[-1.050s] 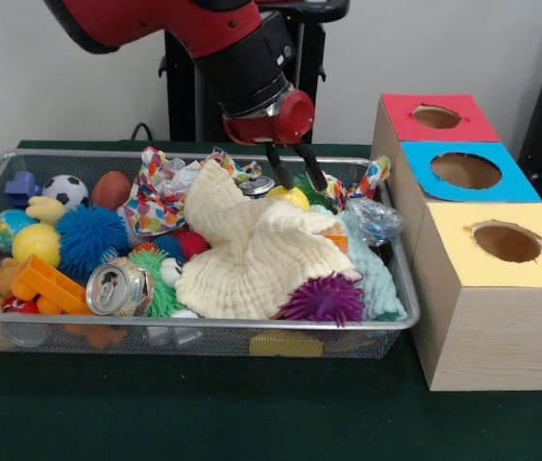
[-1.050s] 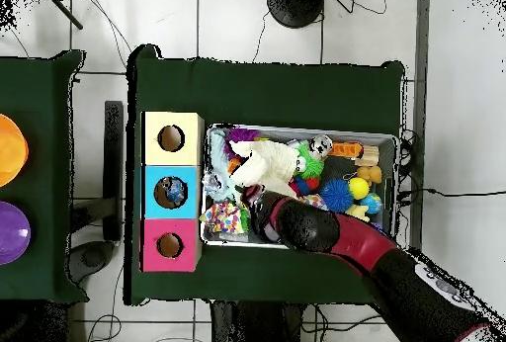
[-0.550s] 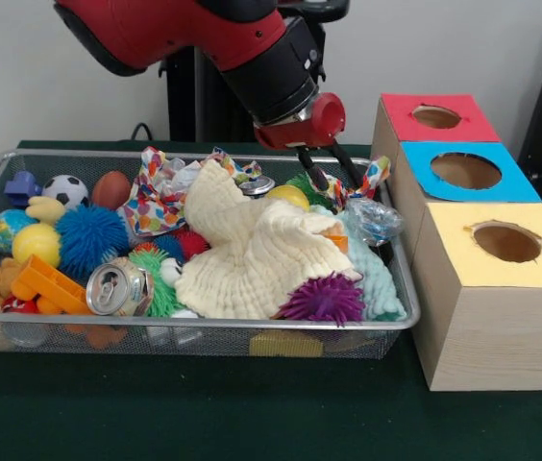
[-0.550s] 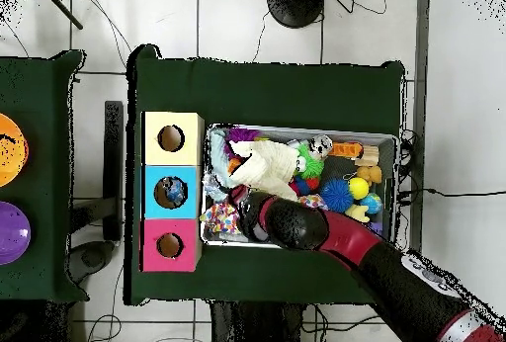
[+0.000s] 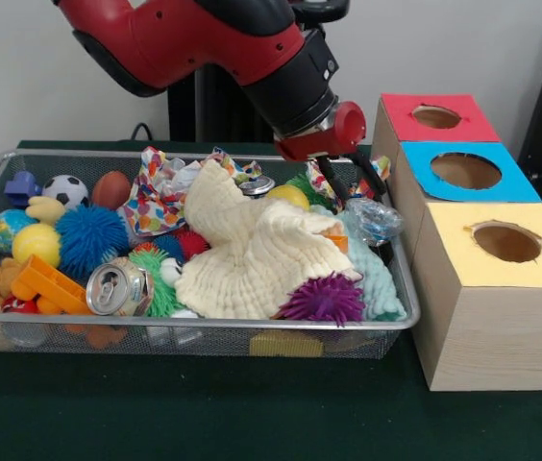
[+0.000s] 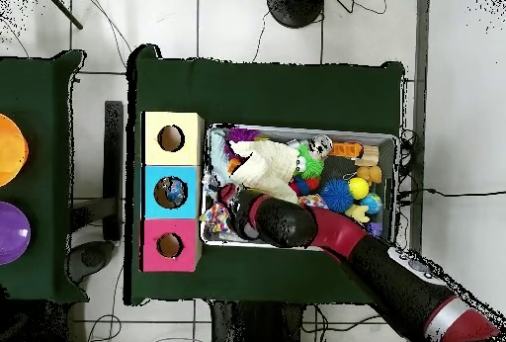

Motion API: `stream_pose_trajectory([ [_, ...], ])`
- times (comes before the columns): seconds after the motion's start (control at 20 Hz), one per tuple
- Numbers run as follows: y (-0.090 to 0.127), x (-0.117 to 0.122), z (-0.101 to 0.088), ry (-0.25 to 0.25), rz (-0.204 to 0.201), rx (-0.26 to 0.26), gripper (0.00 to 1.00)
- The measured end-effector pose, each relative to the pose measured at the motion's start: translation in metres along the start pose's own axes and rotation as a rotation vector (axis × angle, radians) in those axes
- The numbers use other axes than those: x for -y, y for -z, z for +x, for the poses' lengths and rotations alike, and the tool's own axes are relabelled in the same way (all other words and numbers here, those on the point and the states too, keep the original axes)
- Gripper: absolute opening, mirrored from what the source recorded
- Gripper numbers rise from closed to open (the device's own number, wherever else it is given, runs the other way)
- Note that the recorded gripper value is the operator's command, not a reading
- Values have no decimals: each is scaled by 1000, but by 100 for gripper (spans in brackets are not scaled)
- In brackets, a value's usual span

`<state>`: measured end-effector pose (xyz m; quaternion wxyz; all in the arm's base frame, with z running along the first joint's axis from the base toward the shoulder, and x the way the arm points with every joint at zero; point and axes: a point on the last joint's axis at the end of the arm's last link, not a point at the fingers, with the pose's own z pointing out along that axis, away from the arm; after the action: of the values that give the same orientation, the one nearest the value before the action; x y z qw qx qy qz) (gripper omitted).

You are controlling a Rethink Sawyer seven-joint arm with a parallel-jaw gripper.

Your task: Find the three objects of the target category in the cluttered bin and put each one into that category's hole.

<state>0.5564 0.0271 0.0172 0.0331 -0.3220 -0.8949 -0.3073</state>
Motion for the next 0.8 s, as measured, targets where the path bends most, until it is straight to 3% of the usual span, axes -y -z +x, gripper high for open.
stream_pose_trajectory([
  [0.3, -7, -5, -5, 23, -16, 45, 100],
  [0.7, -17, -23, -11, 160, 48, 155, 100],
  [0.8, -17, -27, -12, 170, 47, 166, 100],
])
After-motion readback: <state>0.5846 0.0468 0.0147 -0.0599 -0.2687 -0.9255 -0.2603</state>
